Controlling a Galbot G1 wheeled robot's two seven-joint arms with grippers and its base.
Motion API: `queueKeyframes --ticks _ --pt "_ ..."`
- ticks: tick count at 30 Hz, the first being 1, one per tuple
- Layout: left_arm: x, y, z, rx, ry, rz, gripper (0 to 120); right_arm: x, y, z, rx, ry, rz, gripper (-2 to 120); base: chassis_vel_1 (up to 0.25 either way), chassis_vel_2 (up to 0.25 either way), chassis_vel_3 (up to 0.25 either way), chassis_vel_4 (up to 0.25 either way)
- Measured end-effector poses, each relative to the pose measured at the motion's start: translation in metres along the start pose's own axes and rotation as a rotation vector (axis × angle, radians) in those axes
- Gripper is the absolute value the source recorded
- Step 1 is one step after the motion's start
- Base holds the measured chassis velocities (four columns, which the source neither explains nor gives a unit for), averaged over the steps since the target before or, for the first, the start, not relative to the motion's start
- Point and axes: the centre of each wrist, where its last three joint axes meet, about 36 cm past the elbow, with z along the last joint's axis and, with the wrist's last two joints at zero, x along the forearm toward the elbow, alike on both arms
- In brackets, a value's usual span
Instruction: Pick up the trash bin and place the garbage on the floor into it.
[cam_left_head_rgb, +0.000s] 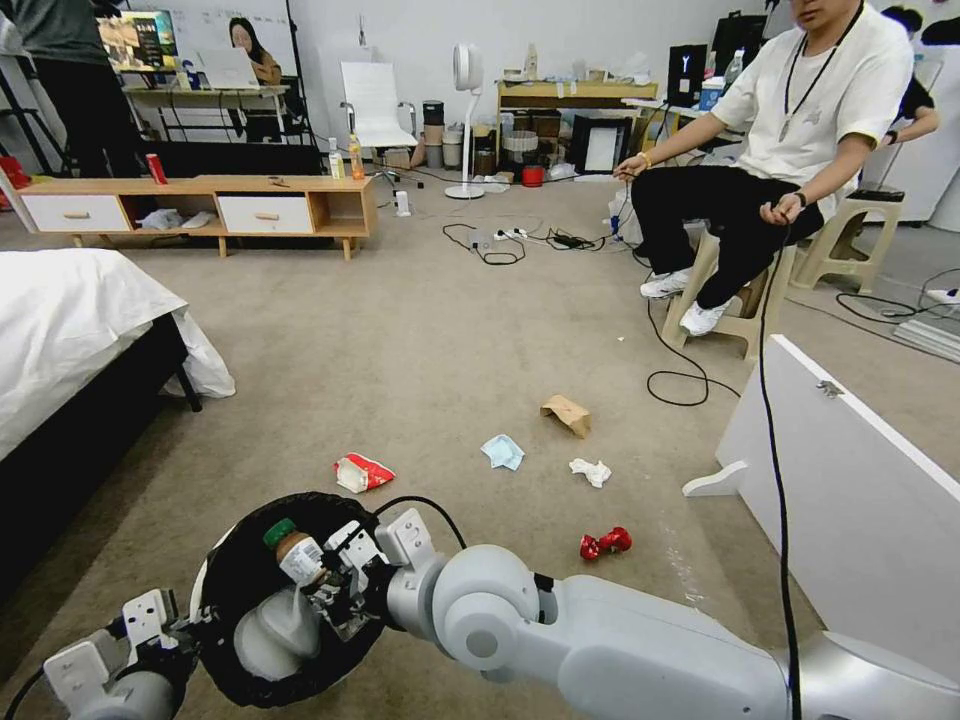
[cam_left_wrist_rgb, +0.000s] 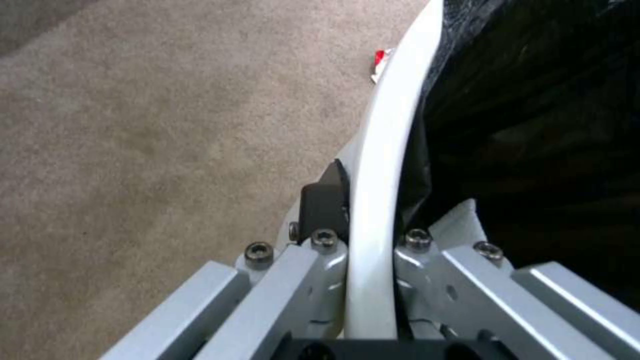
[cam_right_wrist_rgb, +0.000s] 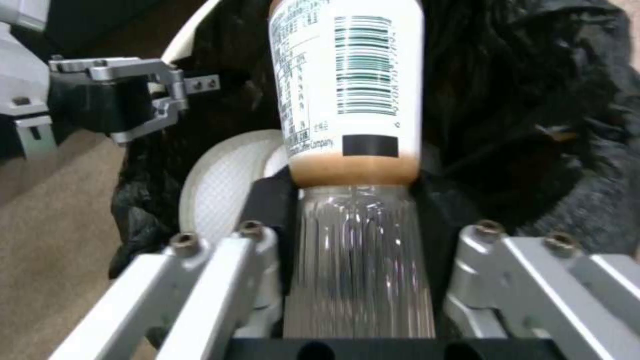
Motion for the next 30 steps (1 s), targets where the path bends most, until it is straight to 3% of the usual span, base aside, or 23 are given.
queueKeyframes --ticks 7,9,16,30 --pt "0.000 0.000 0.001 -0.001 0.002 0.000 2 0.004 -0.002 -0.003 -0.003 -0.009 0.001 58 0.000 0.000 0.000 0.000" --pt "0.000 0.000 0.001 0.000 0.002 0.000 2 0.003 0.000 -0.007 -0.002 -0.015 -0.003 71 0.000 0.000 0.000 0.000" --pt "0.001 0.001 0.002 0.002 0.004 -0.001 2 0.005 -0.001 -0.015 -0.006 -0.040 -0.004 96 0.000 0.000 0.000 0.000" --pt "-0.003 0.001 0.004 0.004 0.011 -0.003 2 0.028 0.000 -0.048 -0.014 -0.161 -0.014 100 0.000 0.000 0.000 0.000"
